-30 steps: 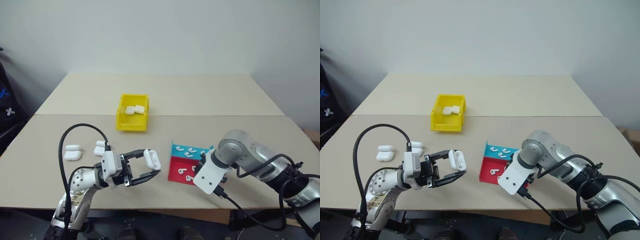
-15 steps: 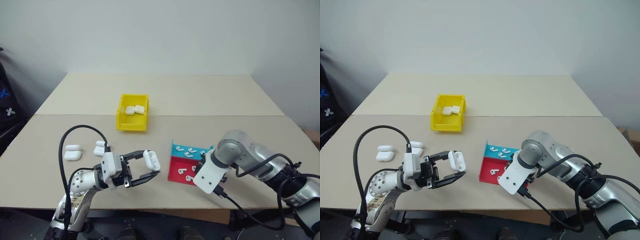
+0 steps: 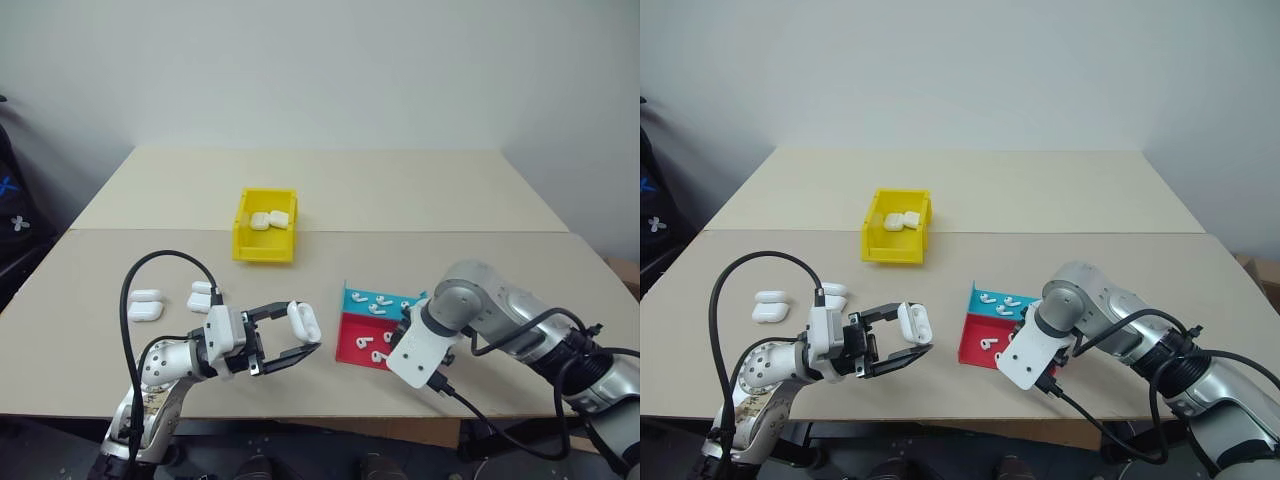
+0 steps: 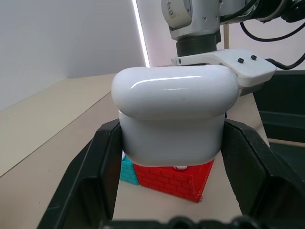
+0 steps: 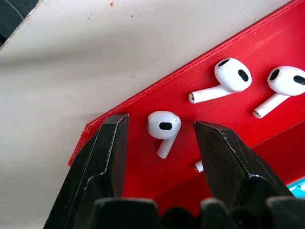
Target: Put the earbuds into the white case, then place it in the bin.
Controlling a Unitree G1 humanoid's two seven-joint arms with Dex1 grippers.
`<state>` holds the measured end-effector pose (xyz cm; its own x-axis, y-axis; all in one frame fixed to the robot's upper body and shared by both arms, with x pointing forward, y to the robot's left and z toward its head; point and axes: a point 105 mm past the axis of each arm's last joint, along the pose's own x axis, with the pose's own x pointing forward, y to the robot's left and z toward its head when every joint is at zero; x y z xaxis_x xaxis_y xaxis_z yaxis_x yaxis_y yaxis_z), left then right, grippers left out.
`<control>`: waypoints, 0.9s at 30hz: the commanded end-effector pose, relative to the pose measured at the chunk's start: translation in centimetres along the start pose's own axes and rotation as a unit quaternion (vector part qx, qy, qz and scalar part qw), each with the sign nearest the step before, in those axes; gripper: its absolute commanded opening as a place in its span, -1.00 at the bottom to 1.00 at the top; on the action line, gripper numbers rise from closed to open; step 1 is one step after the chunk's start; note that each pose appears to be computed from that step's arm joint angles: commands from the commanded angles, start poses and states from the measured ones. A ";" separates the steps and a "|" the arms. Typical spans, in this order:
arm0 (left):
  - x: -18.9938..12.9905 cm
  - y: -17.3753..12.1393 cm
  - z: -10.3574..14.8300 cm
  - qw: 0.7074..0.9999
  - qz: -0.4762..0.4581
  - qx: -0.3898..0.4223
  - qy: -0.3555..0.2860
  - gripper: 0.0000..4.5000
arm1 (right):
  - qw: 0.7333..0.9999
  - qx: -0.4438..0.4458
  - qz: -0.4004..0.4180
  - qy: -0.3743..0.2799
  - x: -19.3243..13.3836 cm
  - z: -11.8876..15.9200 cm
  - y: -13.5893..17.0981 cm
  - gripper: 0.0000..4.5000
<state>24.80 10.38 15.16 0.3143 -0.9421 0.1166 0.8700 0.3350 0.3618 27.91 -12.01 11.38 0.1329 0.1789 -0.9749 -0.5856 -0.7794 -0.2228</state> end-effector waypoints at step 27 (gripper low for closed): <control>0.2 -0.3 1.0 1.000 -0.013 0.022 -0.006 0.24 | 1.000 -0.009 0.008 -0.007 0.0 0.5 0.1 -0.47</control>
<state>24.78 10.48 15.05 0.3157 -0.9428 0.1067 0.8705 0.3326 0.3629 27.90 -11.90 11.38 0.1341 0.1830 -0.9739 -0.5787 -0.7834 -0.2269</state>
